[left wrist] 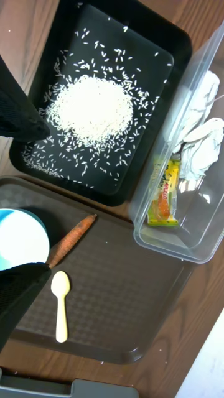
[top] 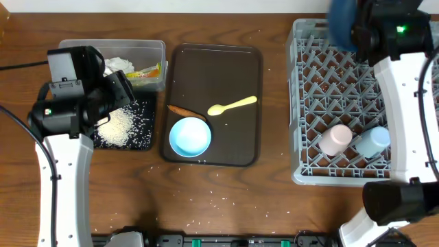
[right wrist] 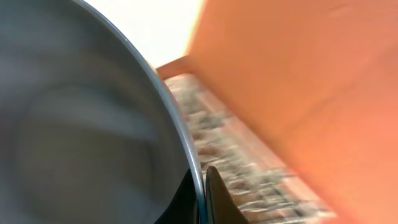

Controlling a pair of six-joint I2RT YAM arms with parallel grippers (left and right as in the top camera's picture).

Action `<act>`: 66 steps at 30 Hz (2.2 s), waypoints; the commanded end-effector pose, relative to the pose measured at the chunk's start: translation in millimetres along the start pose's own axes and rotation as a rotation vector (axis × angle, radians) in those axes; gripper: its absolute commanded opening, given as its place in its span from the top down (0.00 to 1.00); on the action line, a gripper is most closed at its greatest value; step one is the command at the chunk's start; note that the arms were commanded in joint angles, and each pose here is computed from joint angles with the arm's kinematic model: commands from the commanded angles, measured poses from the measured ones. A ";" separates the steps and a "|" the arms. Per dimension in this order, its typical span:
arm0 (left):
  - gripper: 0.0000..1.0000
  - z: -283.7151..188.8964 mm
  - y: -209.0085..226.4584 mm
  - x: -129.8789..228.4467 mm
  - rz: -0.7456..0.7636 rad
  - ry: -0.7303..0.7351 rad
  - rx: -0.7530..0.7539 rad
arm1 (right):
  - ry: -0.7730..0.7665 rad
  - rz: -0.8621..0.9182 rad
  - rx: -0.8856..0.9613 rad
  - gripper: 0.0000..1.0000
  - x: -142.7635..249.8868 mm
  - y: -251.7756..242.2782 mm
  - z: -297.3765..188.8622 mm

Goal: Sort waste into correct bins and load items into the dishwasher rack
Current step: 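Lift the blue plate and carry it right into the rack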

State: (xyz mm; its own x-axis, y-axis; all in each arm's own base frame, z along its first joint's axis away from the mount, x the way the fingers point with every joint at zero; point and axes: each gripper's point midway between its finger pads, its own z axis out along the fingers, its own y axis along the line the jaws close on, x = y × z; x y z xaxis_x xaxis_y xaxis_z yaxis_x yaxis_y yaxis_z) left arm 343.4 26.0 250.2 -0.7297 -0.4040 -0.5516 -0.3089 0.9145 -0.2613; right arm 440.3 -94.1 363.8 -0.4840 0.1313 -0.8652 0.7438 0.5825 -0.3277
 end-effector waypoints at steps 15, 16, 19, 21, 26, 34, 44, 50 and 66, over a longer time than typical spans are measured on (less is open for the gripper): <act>0.35 57.2 9.9 4.4 -0.031 0.112 -0.046 | -0.012 -0.226 0.302 0.99 -16.8 -45.7 77.3; 0.35 57.1 9.8 4.1 -0.031 0.111 -0.045 | 0.000 -0.246 0.251 0.99 -15.4 -41.9 85.6; 0.35 52.7 7.7 -1.0 -0.028 0.084 -0.036 | 0.024 -0.284 0.140 0.99 -13.2 -39.6 109.0; 0.35 47.3 5.3 -4.7 -0.025 0.062 -0.025 | 0.023 -0.309 0.113 0.99 -15.4 -43.5 120.5; 0.35 29.4 0.6 -13.6 -0.019 0.000 -0.005 | 0.009 -0.496 0.058 0.99 -19.8 -46.8 149.2; 0.35 -1.9 -6.3 -24.8 -0.010 -0.097 0.028 | -0.007 -0.818 -0.052 0.99 -5.1 -22.6 188.3; 0.35 -30.1 -11.2 -31.2 -0.001 -0.178 0.054 | 0.039 -0.937 0.005 0.99 26.4 5.4 231.6; 0.35 -31.2 -11.8 -32.8 -0.001 -0.186 0.057 | 0.055 -0.972 -0.019 0.99 40.3 26.5 229.5; 0.35 -31.1 -11.5 -32.2 -0.001 -0.183 0.056 | 0.096 -0.974 0.218 0.99 26.2 16.6 199.3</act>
State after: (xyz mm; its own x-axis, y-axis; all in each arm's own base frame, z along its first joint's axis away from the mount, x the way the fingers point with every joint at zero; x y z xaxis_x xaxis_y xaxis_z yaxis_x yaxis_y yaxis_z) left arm 353.0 27.2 290.9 -0.6166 -0.4006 -0.6777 -0.2663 0.9163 -0.2993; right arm 536.4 -234.8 272.1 -0.9316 -0.2991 -0.2066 0.0944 0.3499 -0.9320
